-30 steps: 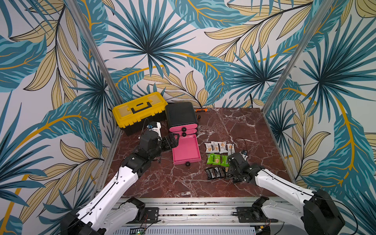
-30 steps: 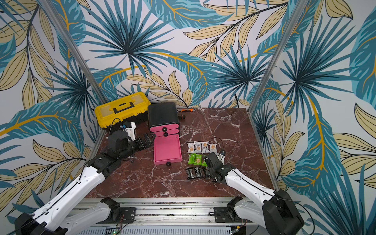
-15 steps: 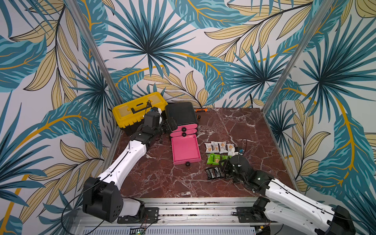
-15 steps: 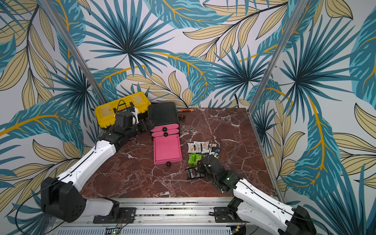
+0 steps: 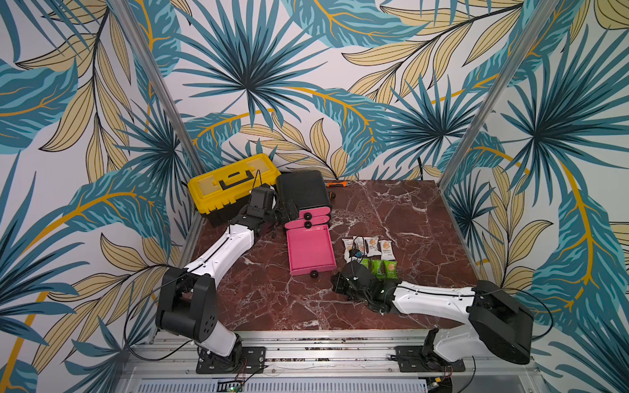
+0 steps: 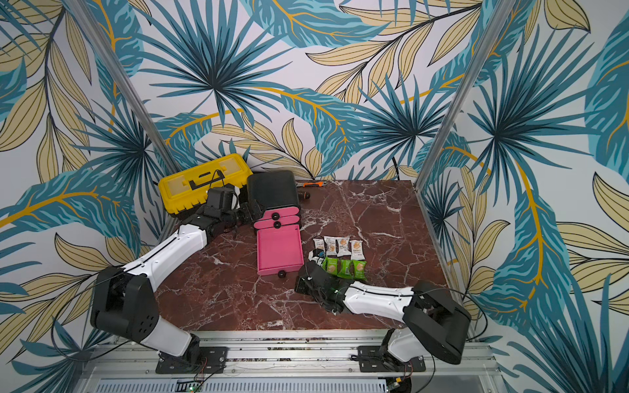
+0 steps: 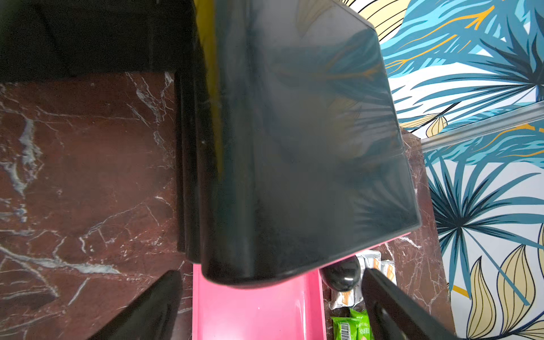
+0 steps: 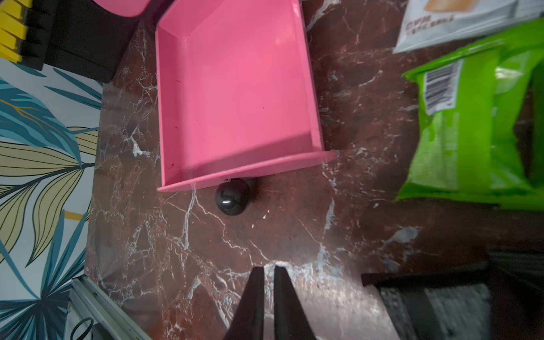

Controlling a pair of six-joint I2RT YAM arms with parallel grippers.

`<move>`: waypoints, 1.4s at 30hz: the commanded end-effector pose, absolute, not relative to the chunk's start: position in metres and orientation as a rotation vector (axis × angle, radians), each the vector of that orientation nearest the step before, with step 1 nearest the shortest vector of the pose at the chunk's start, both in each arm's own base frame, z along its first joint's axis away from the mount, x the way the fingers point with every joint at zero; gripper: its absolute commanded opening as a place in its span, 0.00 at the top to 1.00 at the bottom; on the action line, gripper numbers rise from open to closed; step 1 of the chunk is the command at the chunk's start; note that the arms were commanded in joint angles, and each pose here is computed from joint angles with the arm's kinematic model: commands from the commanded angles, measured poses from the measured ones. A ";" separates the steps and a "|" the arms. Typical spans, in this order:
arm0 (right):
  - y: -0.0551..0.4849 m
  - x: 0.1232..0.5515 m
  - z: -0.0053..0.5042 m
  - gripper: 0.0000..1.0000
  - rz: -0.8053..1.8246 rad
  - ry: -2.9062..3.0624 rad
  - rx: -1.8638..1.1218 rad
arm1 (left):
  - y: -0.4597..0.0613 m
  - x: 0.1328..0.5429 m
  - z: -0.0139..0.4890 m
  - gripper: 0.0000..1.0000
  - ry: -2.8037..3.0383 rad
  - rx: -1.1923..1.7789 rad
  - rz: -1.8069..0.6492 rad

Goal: Take the cookies out of the drawer
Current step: Close the drawer in the storage box.

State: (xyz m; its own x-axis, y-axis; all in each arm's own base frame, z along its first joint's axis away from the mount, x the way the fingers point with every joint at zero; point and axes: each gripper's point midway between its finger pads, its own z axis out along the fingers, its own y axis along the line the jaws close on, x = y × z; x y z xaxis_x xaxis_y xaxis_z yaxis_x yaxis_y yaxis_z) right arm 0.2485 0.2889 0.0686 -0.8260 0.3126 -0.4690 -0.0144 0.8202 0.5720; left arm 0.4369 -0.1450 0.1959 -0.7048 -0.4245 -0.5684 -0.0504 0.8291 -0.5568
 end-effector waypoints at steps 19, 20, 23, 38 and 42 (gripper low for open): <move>0.361 0.335 0.061 0.95 0.846 2.276 0.272 | -0.147 0.433 0.190 0.00 2.314 -0.286 -0.685; 0.364 0.338 0.063 0.95 0.850 2.270 0.264 | -0.146 0.432 0.192 0.00 2.309 -0.285 -0.685; 0.368 0.348 0.074 0.95 0.838 2.244 0.250 | -0.145 0.429 0.196 0.00 2.296 -0.280 -0.684; 0.330 0.328 0.104 0.95 0.767 2.234 0.226 | -0.132 0.429 0.216 0.00 2.202 -0.304 -0.685; 0.333 0.317 0.078 0.95 0.819 2.282 0.252 | -0.132 0.436 0.216 0.00 2.202 -0.311 -0.697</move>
State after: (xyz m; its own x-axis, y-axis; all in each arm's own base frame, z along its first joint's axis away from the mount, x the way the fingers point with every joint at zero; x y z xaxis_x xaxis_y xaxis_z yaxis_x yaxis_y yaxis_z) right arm 0.3296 0.3361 0.1112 -0.6963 0.4056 -0.5922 -0.0846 0.7729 0.6289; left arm 0.4309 -0.1347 0.2117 -0.6752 -0.4222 -0.6049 -0.0069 0.8236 -0.5671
